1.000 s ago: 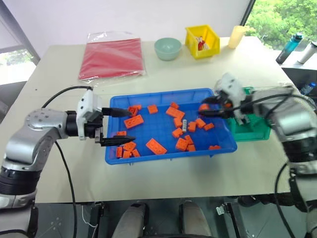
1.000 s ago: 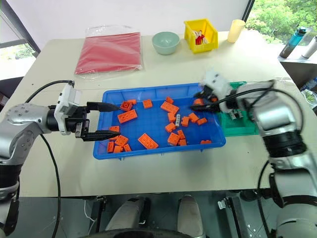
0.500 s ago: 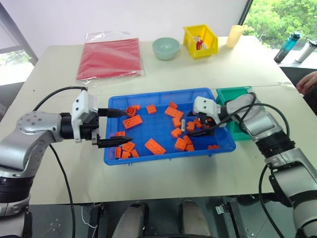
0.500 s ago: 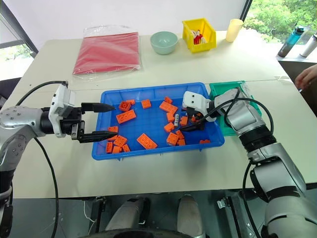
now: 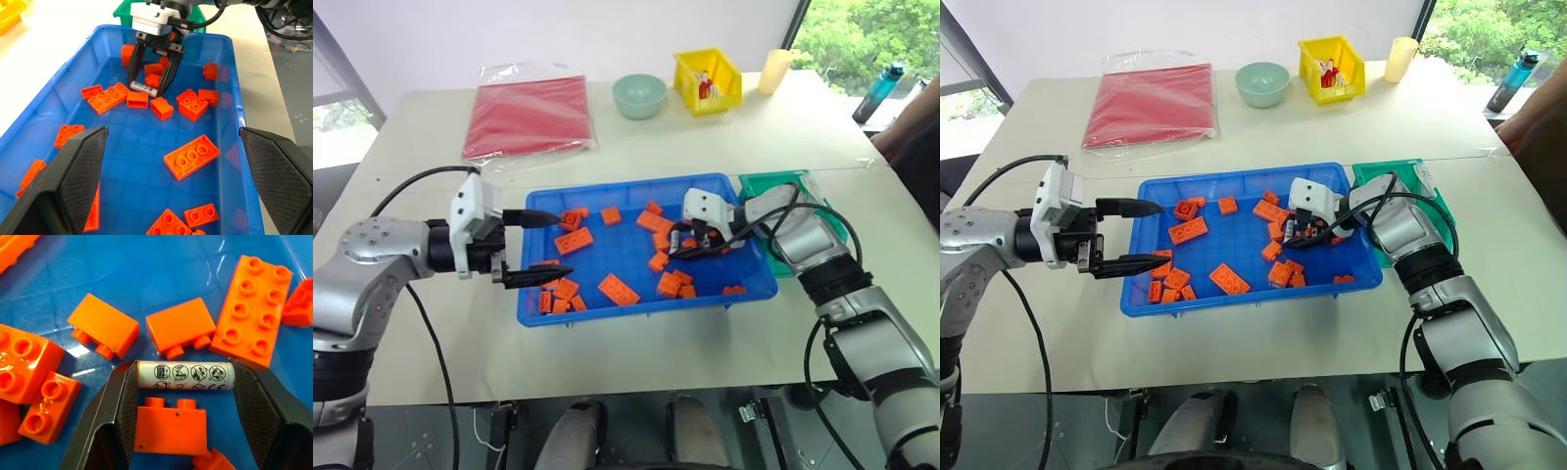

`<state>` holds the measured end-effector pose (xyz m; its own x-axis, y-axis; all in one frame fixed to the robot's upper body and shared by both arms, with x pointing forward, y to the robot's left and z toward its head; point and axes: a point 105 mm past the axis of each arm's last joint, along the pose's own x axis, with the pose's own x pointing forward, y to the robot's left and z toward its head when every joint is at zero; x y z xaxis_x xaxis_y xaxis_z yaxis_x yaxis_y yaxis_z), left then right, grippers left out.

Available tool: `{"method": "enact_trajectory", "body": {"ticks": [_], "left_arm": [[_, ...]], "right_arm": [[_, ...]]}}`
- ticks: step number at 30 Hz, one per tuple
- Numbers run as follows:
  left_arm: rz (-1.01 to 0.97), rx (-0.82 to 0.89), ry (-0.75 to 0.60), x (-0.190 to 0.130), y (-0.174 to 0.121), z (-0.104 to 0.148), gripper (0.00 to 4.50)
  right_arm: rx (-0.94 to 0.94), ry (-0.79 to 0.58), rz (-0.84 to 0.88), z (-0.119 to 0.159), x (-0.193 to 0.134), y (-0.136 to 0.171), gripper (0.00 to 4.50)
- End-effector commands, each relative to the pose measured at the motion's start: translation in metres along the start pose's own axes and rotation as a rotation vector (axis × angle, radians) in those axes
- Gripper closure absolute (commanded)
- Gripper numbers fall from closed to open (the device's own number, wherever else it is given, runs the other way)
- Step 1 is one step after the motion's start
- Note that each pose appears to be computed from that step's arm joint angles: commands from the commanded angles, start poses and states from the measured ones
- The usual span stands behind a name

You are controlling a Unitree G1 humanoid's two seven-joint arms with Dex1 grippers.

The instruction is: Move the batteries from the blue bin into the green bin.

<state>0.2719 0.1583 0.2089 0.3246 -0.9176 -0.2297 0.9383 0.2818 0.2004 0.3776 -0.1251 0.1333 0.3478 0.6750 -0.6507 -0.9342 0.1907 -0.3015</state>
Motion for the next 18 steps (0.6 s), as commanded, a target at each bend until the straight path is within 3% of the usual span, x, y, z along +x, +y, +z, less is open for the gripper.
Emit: {"method": "enact_trajectory", "body": {"ticks": [1,6,11,16,18], "left_arm": [[0.007,0.038,-0.013,-0.004,0.002,0.009,0.0],[0.019,0.01,-0.013,-0.005,0.005,0.001,0.0],[0.021,-0.006,-0.007,-0.008,0.007,-0.005,0.0],[0.006,0.0,-0.014,-0.005,0.015,-0.005,0.0],[-0.005,0.008,-0.022,-0.002,0.018,-0.002,0.0]], "right_arm": [[0.015,-0.11,-0.112,0.026,-0.031,-0.012,2.28],[0.172,-0.278,-0.416,0.04,-0.112,-0.03,2.28],[0.388,-0.27,-0.698,-0.001,-0.183,-0.031,2.28],[0.46,-0.167,-0.735,-0.037,-0.183,-0.01,2.28],[0.477,-0.151,-0.748,-0.045,-0.178,-0.009,1.21]]}}
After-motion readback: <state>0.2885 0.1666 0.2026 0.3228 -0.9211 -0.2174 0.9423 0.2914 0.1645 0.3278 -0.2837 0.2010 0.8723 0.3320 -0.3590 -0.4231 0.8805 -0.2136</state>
